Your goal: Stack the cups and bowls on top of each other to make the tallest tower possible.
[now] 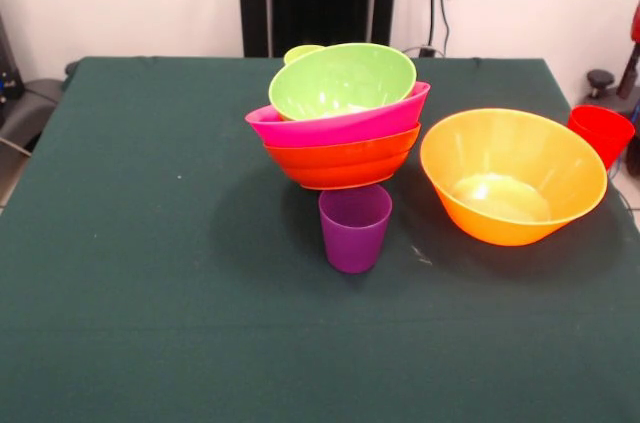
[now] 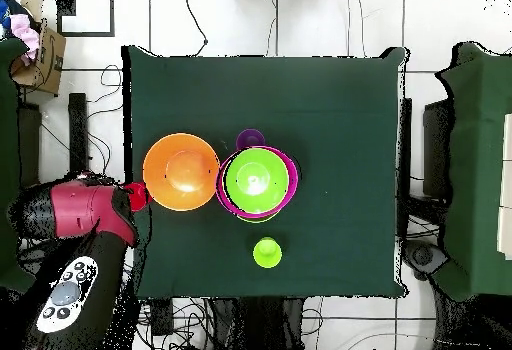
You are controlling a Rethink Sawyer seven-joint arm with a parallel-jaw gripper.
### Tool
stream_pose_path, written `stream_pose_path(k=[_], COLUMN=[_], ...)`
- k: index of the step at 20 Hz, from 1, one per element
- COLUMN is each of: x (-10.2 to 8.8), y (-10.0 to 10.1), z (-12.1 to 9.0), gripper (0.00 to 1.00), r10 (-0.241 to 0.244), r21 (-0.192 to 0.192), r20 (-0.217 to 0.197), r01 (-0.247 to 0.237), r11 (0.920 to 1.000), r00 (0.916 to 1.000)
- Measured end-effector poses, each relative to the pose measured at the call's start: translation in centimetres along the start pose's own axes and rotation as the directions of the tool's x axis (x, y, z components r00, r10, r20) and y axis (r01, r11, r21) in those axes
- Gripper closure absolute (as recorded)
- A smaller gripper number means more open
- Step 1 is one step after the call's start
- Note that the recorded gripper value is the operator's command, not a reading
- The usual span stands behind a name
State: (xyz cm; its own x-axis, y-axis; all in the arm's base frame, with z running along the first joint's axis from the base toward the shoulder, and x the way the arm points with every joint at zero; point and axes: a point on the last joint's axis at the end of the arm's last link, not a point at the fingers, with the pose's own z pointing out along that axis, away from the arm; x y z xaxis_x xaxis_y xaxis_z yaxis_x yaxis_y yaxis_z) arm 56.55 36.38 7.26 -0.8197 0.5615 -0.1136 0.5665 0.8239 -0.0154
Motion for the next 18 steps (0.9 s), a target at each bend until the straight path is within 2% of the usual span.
stream_pose_path(k=[18], x=[0.7], y=[-1.4], z=[5.3], gripper=[0.00], r10=[0.007], r21=[0.029], r20=[0.025], r01=[-0.008], r11=[0.9996], r00=[0.9997])
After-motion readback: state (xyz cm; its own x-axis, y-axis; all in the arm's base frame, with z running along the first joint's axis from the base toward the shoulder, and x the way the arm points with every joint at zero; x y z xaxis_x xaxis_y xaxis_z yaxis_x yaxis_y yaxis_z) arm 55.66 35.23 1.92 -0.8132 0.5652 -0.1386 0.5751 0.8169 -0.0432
